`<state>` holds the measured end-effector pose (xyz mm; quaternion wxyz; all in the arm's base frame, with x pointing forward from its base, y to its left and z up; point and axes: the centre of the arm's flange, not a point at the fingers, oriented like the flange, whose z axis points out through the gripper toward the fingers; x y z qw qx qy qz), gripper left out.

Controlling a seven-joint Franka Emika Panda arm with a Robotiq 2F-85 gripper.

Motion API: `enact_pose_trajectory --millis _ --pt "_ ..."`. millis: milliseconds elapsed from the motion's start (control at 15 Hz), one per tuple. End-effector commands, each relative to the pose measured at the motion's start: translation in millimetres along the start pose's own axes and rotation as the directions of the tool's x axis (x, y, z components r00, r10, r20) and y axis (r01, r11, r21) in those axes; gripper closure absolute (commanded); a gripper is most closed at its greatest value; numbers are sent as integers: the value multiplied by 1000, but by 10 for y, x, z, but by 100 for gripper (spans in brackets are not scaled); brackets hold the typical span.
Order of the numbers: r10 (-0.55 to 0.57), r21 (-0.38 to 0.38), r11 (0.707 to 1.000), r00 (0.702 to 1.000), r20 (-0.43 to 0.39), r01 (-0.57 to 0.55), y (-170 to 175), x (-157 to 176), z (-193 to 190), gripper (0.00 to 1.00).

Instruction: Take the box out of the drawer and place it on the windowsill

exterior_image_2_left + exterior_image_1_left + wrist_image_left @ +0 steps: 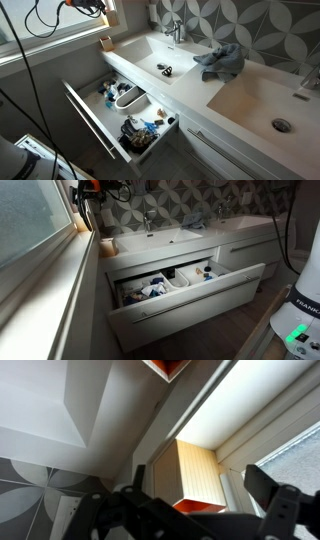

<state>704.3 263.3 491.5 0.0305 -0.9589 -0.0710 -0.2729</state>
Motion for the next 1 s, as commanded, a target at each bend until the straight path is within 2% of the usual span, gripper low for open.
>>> enact_pose_trajectory --millis 0,133,400,533,600,733,933 --pt "-39 -16 999 981 189 43 64 -203 -784 0" --pt "-55 -20 998 950 307 64 118 -297 -1192 0" --pt "-76 -52 993 902 424 108 362 -528 -1883 0" --pt "-87 -49 991 894 439 121 536 -633 -2142 0" --pt "-68 -71 992 907 415 107 354 -425 -1933 0" --pt "-73 -72 991 905 420 113 470 -479 -2119 0" --pt "-76 -72 990 900 429 118 494 -527 -2114 0"
